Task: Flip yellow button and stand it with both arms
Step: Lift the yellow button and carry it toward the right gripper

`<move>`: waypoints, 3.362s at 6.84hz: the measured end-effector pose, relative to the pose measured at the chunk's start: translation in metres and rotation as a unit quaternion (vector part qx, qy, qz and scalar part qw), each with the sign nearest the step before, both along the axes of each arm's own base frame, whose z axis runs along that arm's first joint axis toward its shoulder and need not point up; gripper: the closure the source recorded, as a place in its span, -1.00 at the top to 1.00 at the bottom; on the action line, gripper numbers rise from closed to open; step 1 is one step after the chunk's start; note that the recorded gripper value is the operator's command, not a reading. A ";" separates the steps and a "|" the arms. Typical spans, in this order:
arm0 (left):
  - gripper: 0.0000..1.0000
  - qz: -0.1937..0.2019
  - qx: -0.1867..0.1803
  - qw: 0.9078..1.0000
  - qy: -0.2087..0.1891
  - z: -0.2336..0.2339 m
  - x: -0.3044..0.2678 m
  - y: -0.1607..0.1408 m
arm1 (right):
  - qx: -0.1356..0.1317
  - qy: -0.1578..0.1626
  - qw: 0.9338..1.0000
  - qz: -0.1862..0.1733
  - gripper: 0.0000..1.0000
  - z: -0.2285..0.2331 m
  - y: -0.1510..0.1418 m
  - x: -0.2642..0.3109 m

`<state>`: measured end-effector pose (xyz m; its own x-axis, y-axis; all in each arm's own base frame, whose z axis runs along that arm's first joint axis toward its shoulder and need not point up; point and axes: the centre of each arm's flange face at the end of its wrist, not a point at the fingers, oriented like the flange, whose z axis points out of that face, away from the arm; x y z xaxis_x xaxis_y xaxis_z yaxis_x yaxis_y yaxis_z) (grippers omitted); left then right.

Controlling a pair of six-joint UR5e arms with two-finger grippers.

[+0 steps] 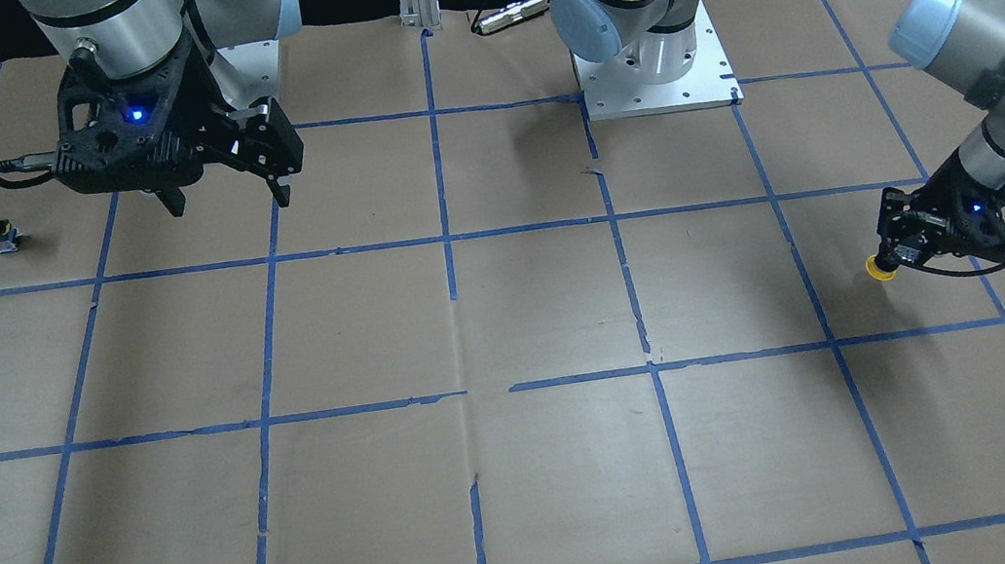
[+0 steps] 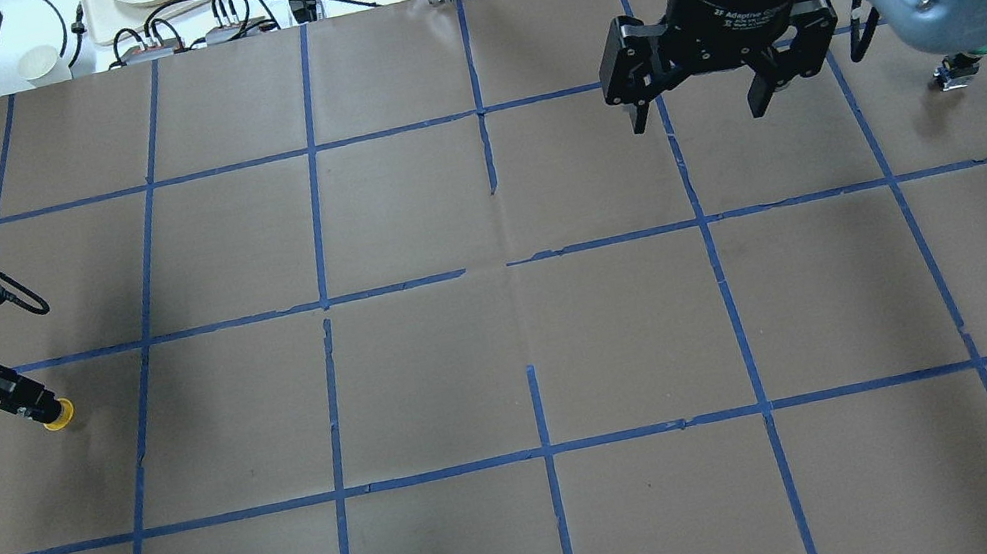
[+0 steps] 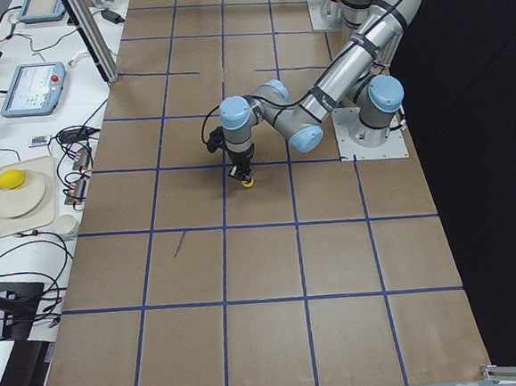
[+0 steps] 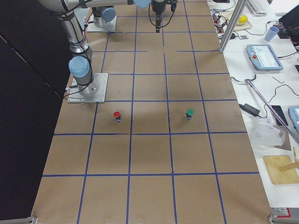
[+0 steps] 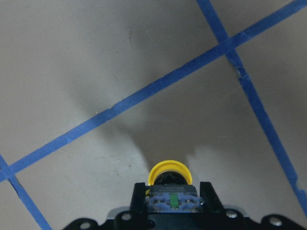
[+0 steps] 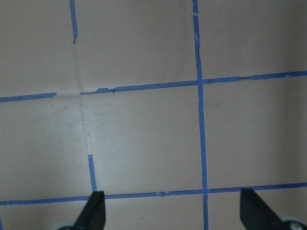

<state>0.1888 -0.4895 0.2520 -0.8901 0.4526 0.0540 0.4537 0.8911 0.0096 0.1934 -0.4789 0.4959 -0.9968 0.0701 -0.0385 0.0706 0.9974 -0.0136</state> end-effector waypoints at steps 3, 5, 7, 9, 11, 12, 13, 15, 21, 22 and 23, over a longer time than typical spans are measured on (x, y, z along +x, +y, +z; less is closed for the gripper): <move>-0.86 0.054 0.006 0.990 0.132 0.081 -0.065 -0.027 | 0.000 0.000 1.000 0.000 0.99 0.000 0.000 -0.001; -0.86 0.092 0.000 0.960 0.263 0.133 -0.136 -0.041 | 0.001 -0.002 1.000 -0.004 0.99 0.001 -0.004 -0.010; -0.94 0.138 -0.008 0.899 0.416 0.160 -0.193 -0.044 | -0.012 -0.009 1.000 0.008 0.99 0.018 -0.017 -0.041; -0.96 0.177 0.019 0.822 0.540 0.194 -0.268 -0.039 | -0.012 -0.035 0.998 0.047 0.99 0.040 -0.027 -0.090; -0.97 0.184 0.060 0.741 0.644 0.226 -0.336 -0.030 | -0.029 -0.131 0.989 0.068 0.99 0.041 -0.037 -0.140; -0.97 0.180 0.078 0.704 0.683 0.237 -0.361 -0.024 | -0.036 -0.188 0.979 0.067 0.99 0.037 -0.039 -0.166; -0.97 0.179 0.097 0.678 0.706 0.241 -0.379 -0.022 | -0.038 -0.250 0.966 0.050 0.99 0.033 -0.037 -0.193; -0.97 0.191 0.135 0.655 0.719 0.241 -0.397 -0.022 | -0.016 -0.382 0.924 -0.019 0.99 0.023 -0.025 -0.218; -0.97 0.224 0.221 0.666 0.676 0.230 -0.429 -0.015 | 0.014 -0.580 0.805 -0.120 0.99 0.033 -0.011 -0.180; -0.97 0.226 0.224 0.674 0.667 0.229 -0.430 -0.014 | 0.023 -0.586 0.798 -0.136 0.99 0.035 -0.011 -0.177; -0.97 0.227 0.227 0.676 0.663 0.230 -0.431 -0.013 | 0.034 -0.591 0.792 -0.150 0.99 0.037 -0.009 -0.172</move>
